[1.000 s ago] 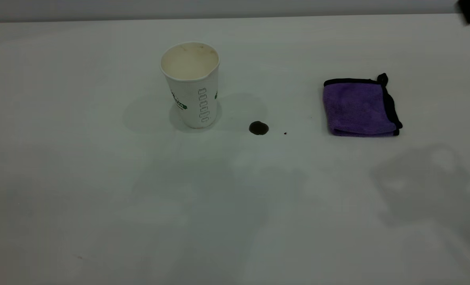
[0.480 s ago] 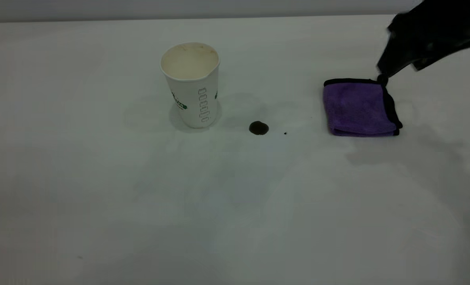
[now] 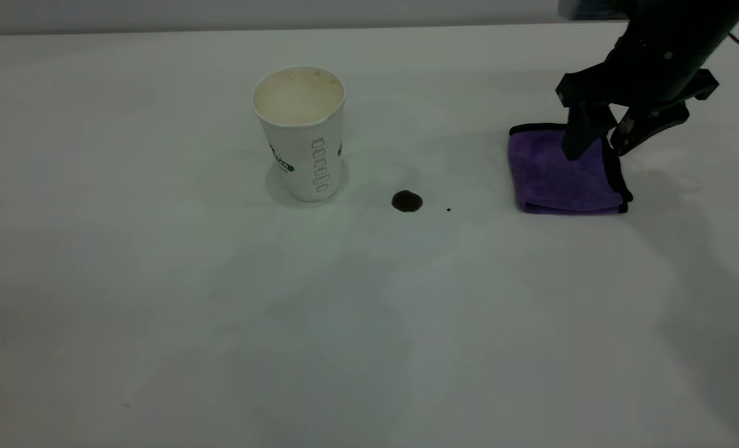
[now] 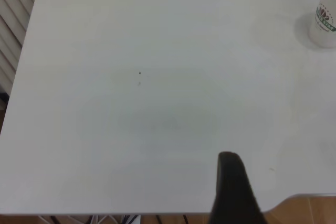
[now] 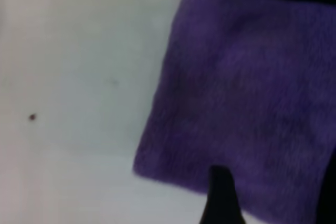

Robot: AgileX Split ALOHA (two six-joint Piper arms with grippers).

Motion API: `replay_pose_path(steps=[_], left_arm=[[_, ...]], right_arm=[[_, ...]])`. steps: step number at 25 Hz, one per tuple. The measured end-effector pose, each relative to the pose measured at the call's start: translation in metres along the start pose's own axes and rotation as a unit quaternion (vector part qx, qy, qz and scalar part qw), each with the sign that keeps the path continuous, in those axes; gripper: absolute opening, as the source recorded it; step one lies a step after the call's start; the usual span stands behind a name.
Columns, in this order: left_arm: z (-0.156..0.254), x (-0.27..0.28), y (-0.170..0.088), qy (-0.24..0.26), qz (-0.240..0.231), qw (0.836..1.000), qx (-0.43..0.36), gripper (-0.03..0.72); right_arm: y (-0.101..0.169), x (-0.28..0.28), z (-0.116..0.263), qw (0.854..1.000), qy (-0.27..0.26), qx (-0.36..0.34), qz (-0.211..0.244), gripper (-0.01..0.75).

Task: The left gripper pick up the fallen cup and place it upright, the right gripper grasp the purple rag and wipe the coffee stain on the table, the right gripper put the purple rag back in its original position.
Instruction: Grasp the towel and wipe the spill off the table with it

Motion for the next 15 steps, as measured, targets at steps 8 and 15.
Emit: replay_pose_path(steps=[8,15], left_arm=[[0.0,0.0,0.0,0.0,0.0,1.0,0.0,0.515],[0.0,0.0,0.0,0.0,0.0,1.0,0.0,0.515]], right_arm=[[0.012,-0.022,-0.018,1.0,0.007,0.02,0.005,0.592],[-0.006,-0.048,-0.013,0.998,0.025,0.037,0.044,0.573]])
Point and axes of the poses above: a point on each arm's last joint axis where the gripper is mounted, x pointing back along that axis away from the gripper, y along the wrist's bending axis when the last joint is at zero, z = x × y, the point moved 9 cm from there along -x, pointing out along that axis toward the gripper, and after that the axes turned 7 degrees about -x, right-handed, at the moved point
